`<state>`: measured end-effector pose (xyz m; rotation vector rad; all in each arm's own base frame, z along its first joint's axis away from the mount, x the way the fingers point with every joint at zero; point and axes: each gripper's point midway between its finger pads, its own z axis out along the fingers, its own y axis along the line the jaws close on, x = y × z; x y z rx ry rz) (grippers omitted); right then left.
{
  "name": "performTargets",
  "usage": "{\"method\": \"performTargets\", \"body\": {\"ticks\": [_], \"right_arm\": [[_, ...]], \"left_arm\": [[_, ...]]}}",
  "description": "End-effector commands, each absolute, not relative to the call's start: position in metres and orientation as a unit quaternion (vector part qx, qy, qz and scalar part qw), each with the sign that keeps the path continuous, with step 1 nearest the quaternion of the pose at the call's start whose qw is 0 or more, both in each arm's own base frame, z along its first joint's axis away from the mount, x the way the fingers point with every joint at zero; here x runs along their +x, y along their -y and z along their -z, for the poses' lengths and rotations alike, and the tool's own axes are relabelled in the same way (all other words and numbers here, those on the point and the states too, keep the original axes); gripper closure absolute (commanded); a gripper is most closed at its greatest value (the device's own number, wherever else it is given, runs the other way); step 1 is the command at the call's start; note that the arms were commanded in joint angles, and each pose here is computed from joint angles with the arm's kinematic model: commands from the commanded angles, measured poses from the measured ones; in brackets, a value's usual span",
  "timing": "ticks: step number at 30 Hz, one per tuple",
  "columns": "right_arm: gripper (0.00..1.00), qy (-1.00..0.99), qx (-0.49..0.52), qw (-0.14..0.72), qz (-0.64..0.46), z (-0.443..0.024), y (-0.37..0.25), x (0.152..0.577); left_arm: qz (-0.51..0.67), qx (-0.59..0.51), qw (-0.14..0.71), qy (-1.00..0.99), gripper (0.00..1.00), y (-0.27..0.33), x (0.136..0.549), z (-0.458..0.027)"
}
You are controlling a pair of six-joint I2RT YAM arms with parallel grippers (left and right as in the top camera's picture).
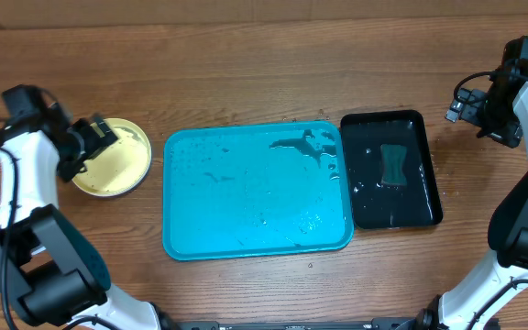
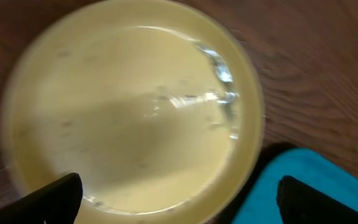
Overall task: Clean dirty plates on tray and stack at the side
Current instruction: 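Open the left gripper and lift it off the plate stack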
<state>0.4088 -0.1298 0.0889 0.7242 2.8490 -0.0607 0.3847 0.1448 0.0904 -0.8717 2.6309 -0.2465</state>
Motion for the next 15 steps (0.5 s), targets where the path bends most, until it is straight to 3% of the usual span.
{"method": "performTargets", "body": {"ticks": [1, 15], "right_arm": [[0.0, -0.961, 0.248, 0.118, 0.021, -0.1, 0.132, 0.411], [0.0, -0.961, 0.248, 0.118, 0.021, -0.1, 0.132, 0.411]], "left_arm": [[0.155, -0.189, 0.194, -0.95, 0.0, -0.087, 0.405, -0.096], [0.155, -0.099, 0.183, -0.966, 0.0, -0.014, 0.417, -0.095]]}}
